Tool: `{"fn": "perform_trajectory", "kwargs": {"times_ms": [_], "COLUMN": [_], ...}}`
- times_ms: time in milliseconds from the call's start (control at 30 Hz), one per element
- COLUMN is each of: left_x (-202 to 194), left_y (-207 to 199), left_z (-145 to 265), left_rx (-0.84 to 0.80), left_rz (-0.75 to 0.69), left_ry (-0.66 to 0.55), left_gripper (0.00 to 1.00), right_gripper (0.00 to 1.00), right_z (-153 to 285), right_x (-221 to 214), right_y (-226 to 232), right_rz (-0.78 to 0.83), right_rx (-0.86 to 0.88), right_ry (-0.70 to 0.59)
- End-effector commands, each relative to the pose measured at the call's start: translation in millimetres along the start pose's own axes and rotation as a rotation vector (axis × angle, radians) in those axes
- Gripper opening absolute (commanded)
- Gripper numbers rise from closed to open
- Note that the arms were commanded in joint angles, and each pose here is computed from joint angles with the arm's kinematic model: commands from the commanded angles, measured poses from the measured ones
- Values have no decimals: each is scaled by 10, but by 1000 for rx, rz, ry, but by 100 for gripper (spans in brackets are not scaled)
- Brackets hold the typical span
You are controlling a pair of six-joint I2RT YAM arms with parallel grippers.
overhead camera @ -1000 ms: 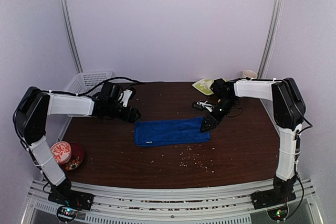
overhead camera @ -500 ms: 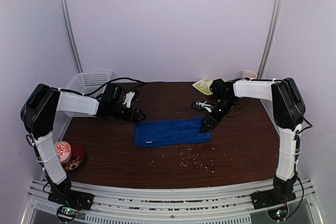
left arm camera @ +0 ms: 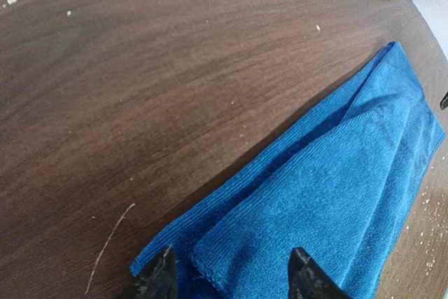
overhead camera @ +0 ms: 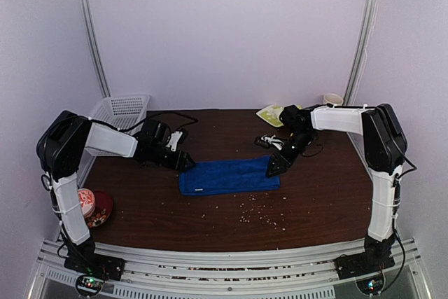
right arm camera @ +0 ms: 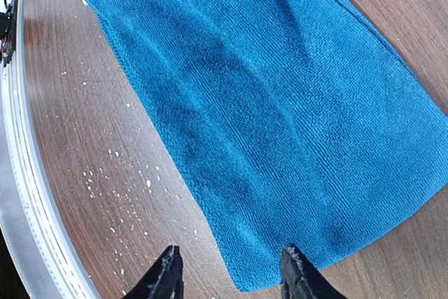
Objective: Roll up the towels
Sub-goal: Smooth out the towel at the center of the board.
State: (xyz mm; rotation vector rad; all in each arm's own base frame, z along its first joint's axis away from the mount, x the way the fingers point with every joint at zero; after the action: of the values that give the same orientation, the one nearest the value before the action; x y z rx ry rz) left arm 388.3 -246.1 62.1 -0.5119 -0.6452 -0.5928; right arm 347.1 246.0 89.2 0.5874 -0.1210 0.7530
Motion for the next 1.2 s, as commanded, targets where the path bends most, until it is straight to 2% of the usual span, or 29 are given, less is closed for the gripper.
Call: {"fn": "perform_trajectory", "kwargs": {"times_ms": [0, 233, 367, 533, 633, 733, 967, 1167], "left_x": [26, 7, 16, -10, -6, 38, 166, 216], "left_y": [-2, 0, 5, 26, 35, 30, 32, 40], "left_z": [-58, -83, -77, -99, -98, -60, 103, 176], "left_rx": [-28, -33, -27, -20, -10, -4, 41, 75], "left_rz": [-2, 0, 0, 1, 0, -8, -33, -47], "left_ry": [-27, -32, -37, -24, -20, -30, -45, -46], "left_gripper": [53, 46, 38, 22, 8, 0, 0, 0], "right_gripper": [48, 48, 47, 47, 47, 47, 48, 49], "right_z": [-29, -34, -43, -40, -35, -25, 71, -15], "right_x": [4, 3, -1, 5, 13, 65, 300, 421], "right_y": [-1, -6, -13, -13, -19, -58, -263, -281], "right_rz": [8, 7, 5, 6, 6, 5, -57, -98], "right_rx": [-10, -12, -12, -14, -18, -44, -144, -83], "right_ry": [4, 5, 7, 5, 2, -24, -188, -241]}}
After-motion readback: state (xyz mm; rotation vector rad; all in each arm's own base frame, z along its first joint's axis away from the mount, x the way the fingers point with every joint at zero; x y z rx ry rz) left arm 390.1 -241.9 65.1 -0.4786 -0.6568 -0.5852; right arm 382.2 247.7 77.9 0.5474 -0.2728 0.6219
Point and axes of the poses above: each gripper's point midway between its finger pads, its own z axis back along the fingers, its own y axis along the line the jaws close on, x = y × z, the point moved 3 cm from there along z, back along the fingers, and after that the axes turned 10 degrees about -z, right-handed, at the moved point
